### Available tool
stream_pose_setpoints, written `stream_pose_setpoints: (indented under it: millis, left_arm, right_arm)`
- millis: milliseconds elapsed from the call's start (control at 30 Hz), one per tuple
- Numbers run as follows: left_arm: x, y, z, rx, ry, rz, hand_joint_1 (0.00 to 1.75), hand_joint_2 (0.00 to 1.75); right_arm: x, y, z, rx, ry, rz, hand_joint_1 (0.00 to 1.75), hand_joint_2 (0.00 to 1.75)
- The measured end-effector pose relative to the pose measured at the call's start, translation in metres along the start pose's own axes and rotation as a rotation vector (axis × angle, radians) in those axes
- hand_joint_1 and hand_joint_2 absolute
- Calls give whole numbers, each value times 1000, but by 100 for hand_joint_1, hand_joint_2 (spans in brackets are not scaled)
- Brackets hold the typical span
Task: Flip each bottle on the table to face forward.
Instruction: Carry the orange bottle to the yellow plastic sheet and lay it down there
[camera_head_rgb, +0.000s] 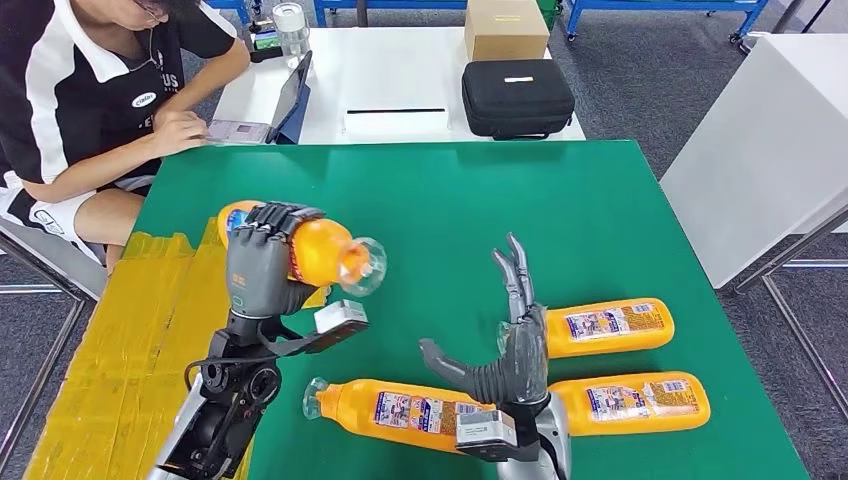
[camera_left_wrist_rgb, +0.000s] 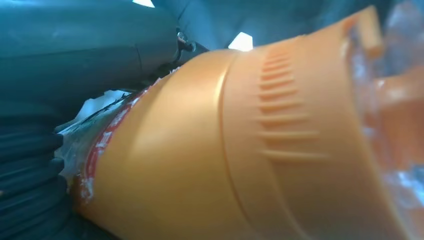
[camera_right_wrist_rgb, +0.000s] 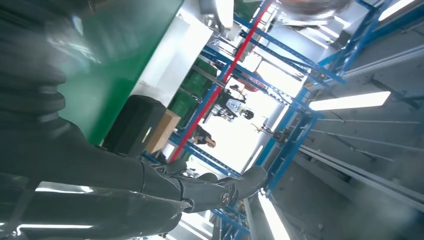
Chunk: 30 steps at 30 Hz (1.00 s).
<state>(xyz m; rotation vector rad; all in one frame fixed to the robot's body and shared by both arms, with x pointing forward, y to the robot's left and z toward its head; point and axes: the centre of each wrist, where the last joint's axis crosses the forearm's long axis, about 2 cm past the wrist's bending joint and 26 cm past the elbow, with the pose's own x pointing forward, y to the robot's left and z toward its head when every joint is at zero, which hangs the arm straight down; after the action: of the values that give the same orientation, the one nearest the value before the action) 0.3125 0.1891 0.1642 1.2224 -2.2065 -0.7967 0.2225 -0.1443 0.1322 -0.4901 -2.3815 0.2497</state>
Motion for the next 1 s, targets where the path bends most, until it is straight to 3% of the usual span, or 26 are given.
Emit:
stream_pose_setpoints:
  millis: [33,100,233,300,400,700,1000]
  left_arm:
    - [-2,1,0,-19,-9,-93,175,175]
    - [-4,0,0,-35,61,-205,175,175]
    - [-8,-10,-8,-44,239,-294,175,175]
    - [-1,-18,-6,-80,261,-323,175,175]
    - [4,-29,0,-143,201,-368,175,175]
    - [-13,-50,20,-410,49,-573,175,175]
    - [-40,-59,38,-566,65,-651,175,175]
  right_arm:
    - [0,-1,-1,-3,-5,-4,0,175]
    - [1,-3,-1,-6,-12,-11,0,175]
    - [2,-5,-3,-8,-23,-15,0,175]
    - [2,-6,-3,-8,-28,-14,0,175]
    - [2,-7,-4,-8,-33,-14,0,175]
    - [3,-9,-4,-9,-58,-8,0,175]
    - [5,-10,-3,-10,-60,0,0,175]
